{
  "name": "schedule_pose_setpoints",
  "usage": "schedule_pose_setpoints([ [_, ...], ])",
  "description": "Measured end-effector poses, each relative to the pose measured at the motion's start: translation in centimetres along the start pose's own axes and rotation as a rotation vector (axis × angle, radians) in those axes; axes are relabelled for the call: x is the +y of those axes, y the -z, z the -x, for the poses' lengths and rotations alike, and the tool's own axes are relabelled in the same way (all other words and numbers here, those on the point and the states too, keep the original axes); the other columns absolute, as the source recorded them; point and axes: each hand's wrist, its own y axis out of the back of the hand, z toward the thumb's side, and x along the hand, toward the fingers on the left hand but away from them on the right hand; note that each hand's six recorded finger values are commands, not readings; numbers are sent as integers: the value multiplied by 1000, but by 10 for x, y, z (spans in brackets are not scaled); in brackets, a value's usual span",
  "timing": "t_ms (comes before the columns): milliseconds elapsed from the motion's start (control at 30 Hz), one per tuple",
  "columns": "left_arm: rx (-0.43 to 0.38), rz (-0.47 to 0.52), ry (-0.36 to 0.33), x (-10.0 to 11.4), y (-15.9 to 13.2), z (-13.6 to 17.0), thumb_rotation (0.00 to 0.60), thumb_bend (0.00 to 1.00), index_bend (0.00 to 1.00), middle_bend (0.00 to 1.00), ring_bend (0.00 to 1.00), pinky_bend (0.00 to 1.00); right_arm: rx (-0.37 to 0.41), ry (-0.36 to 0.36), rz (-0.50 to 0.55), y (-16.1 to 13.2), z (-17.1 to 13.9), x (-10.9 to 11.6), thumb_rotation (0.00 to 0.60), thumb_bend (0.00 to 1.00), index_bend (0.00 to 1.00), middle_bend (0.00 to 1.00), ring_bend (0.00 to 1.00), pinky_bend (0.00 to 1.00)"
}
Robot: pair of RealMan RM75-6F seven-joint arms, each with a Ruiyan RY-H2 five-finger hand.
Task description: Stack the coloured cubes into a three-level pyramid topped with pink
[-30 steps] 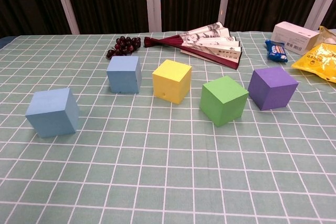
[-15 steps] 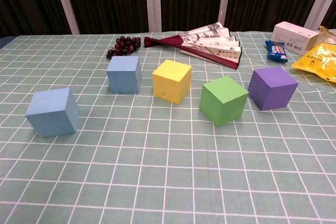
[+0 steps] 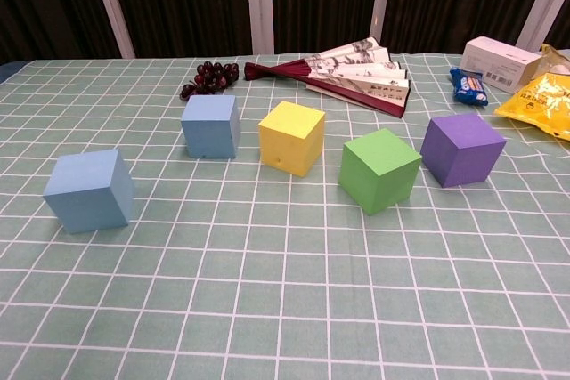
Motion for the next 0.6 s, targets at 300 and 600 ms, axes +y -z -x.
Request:
schedule_pose_setpoints([
  [300, -20, -52, 77, 5, -39, -40, 600, 105, 0, 78, 0, 0, -14, -7, 6, 0, 0, -2, 600, 236, 0, 0, 0, 0],
  [600, -79, -75, 114, 7, -99, -102, 600, 116, 0, 98, 0, 0, -33, -9, 16, 5, 0, 1, 600, 237, 0, 0, 0, 0],
])
